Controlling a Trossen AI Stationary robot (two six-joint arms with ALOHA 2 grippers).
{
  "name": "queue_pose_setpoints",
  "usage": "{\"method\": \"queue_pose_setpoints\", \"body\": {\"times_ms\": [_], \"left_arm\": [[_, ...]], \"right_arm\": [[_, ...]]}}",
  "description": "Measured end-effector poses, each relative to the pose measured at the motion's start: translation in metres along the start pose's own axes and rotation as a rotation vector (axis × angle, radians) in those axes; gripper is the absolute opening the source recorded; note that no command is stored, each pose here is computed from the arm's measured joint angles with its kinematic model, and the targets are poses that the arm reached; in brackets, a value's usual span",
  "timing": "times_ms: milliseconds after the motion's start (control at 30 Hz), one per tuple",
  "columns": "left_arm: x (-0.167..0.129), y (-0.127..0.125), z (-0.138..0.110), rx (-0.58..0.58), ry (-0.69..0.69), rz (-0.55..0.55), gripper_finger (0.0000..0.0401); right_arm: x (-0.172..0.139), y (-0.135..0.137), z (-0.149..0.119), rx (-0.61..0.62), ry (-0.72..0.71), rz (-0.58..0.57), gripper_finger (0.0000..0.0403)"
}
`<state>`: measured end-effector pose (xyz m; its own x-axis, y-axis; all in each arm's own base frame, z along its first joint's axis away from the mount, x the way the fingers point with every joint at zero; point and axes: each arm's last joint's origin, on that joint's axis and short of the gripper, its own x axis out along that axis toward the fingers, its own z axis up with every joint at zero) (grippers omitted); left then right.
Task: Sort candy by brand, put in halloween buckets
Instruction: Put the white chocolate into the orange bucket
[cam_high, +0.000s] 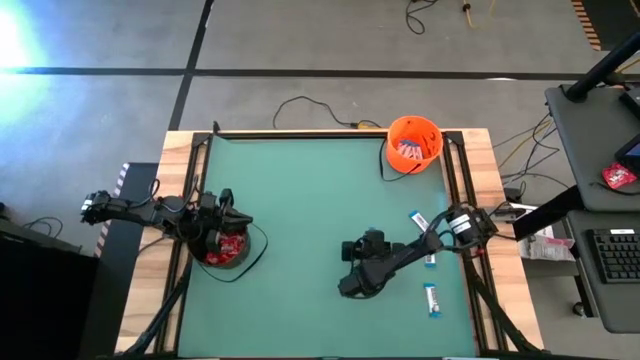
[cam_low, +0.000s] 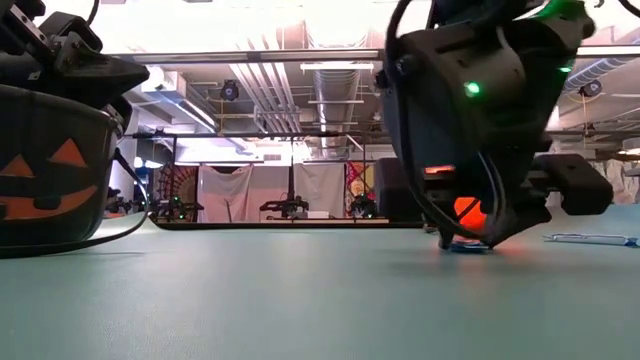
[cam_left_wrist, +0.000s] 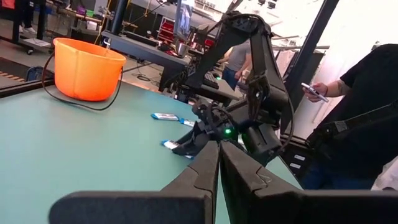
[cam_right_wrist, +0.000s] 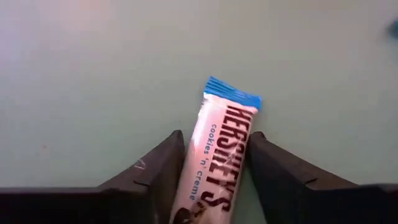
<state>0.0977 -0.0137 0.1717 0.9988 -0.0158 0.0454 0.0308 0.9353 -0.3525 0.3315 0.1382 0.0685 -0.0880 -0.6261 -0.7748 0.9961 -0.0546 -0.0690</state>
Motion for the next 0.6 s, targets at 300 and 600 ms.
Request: {"method": "queue_pose_setpoints", "body": {"times_ms": [300, 600], "left_arm": [[0.000, 0.000, 0.000, 0.000, 0.000, 0.000, 0.0000], [0.000, 0.000, 0.000, 0.000, -0.001, 0.000, 0.0000]], "right_arm": [[-0.009, -0.002, -0.006, -0.029, 0.005, 0.013, 0.0098], [-0.040, -0.016, 0.028, -0.053, 0.032, -0.069, 0.0107]]}}
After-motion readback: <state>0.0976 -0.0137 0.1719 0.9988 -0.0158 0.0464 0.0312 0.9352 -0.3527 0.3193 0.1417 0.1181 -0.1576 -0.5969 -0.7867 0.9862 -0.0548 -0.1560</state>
